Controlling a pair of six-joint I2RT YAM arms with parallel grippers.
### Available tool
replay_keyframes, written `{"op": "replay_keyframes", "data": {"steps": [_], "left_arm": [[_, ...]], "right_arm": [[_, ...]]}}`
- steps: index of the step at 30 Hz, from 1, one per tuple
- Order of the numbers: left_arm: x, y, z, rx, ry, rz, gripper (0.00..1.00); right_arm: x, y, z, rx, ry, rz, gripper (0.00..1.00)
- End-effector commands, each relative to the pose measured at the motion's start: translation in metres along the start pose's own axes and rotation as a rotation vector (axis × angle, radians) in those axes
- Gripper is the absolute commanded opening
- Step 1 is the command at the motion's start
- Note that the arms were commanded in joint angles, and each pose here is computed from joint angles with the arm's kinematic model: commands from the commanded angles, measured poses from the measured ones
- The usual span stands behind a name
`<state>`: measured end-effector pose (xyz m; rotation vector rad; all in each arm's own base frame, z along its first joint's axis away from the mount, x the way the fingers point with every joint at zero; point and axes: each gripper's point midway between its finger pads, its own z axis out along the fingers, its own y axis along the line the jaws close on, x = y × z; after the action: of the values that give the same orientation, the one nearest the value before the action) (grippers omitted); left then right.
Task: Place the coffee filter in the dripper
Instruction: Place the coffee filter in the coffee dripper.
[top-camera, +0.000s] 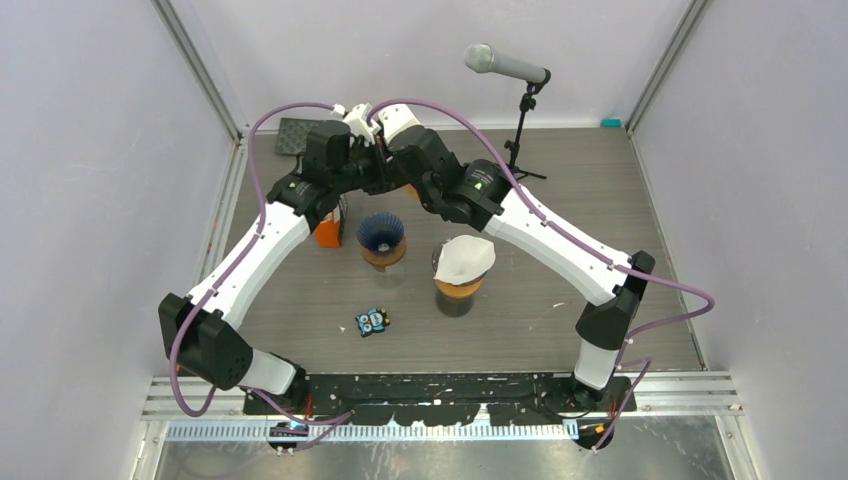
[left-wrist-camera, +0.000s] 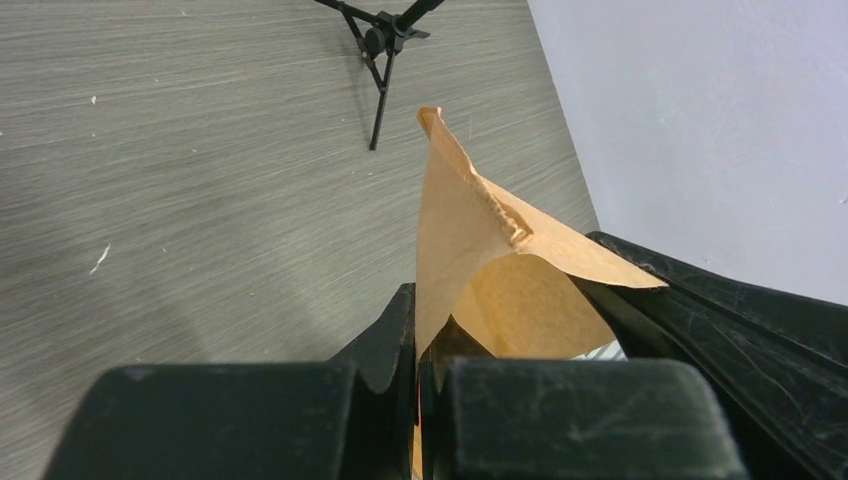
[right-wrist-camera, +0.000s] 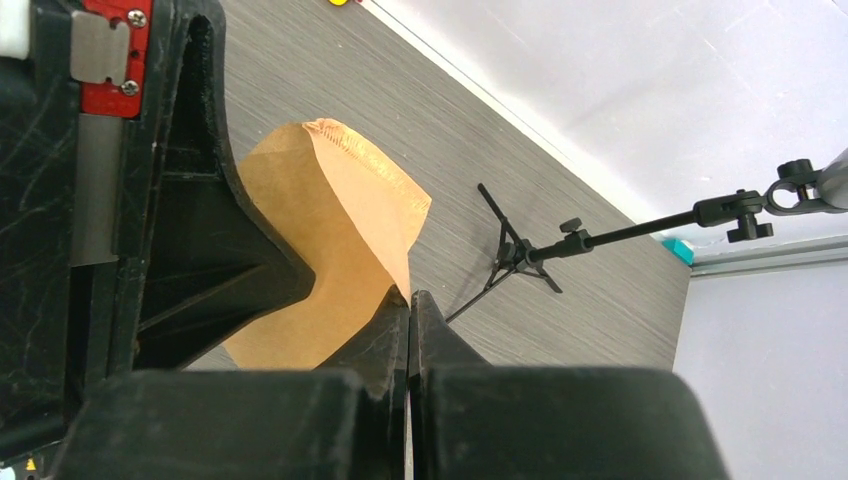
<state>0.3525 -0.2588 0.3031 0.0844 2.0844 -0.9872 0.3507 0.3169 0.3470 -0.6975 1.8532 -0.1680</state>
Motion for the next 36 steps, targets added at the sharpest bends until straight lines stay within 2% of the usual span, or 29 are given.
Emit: {"op": "replay_keyframes", "data": {"steps": [1,24,36], "left_arm": [[-0.019,-0.014,-0.017,0.015,-0.068,0.074,0.00],[-0.022,-0.007,-0.027,-0.021,-0.098,0.169,0.00],[-0.028,-0.005,-0.028,-0.042,-0.112,0.191,0.00]], "right_arm": [[-0.017,-0.016,-0.009,0.048,-0.060,0.023,0.01],[-0.017,-0.021,-0.012,0.051,-0.063,0.009,0.01],[-0.010,-0.013,-0.015,-0.009,-0.056,-0.014,0.01]]}}
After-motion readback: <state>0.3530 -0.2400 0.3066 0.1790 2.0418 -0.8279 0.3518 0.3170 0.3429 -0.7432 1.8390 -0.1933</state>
